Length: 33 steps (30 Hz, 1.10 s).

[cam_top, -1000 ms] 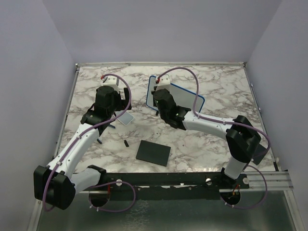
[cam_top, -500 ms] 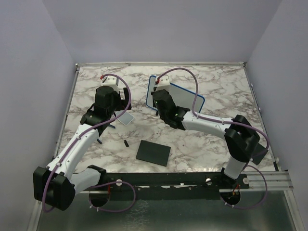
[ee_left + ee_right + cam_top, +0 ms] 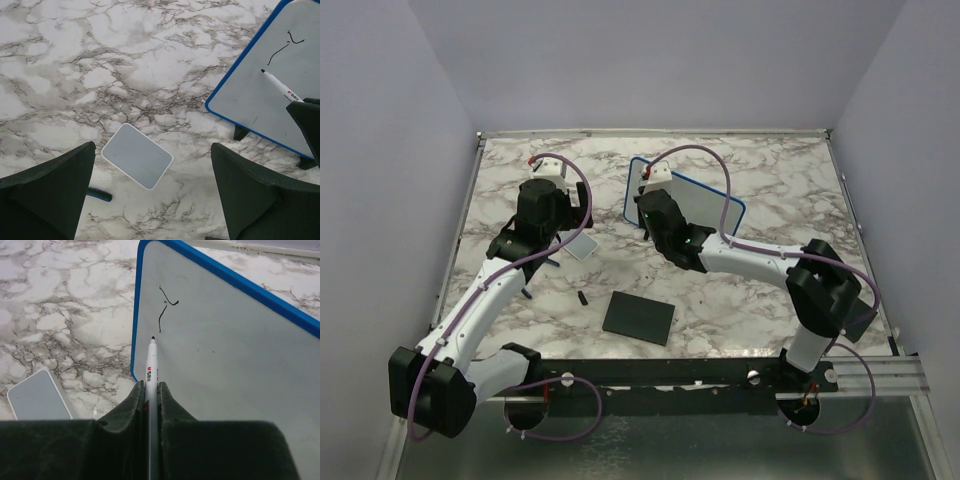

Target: Write a sentence on the whiteboard

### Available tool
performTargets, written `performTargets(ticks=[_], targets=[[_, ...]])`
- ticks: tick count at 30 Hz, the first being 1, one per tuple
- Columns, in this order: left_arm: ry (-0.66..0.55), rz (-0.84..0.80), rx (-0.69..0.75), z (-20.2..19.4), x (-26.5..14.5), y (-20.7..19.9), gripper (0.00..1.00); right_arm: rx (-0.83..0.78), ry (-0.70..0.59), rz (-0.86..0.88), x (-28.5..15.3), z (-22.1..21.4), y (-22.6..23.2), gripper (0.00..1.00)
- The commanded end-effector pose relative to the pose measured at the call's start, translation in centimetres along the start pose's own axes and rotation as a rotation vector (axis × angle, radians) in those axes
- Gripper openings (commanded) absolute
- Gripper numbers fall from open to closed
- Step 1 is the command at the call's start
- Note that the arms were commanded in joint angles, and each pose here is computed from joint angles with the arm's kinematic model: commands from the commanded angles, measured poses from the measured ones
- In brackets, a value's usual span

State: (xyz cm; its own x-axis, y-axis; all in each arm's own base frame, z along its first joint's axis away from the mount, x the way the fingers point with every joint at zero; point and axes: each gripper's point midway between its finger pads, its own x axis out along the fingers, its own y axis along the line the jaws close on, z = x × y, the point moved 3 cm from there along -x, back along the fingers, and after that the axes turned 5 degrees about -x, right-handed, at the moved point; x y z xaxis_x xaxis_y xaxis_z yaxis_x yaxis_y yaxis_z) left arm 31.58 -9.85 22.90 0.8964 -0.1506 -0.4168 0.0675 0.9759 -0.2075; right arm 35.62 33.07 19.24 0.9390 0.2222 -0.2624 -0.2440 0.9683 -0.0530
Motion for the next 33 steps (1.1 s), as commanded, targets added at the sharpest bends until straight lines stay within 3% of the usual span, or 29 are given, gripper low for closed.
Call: performTargets(ticks=[1, 16, 33], targets=[[-0.012, -0.027, 0.01, 0.1, -0.3, -0.4, 0.99, -0.003, -0.035, 0.107, -1.1, 1.2, 0.8, 0.0], [-0.008, -0.026, 0.011, 0.0, -0.2, -0.4, 0.99, -0.016, -0.081, -0.014, -2.6, 2.4, -2.0, 0.0], [-0.002, -0.024, 0.01, -0.2, -0.1, -0.3, 0.99, -0.035, -0.062, -0.046, -1.8, 1.6, -2.0, 0.0]])
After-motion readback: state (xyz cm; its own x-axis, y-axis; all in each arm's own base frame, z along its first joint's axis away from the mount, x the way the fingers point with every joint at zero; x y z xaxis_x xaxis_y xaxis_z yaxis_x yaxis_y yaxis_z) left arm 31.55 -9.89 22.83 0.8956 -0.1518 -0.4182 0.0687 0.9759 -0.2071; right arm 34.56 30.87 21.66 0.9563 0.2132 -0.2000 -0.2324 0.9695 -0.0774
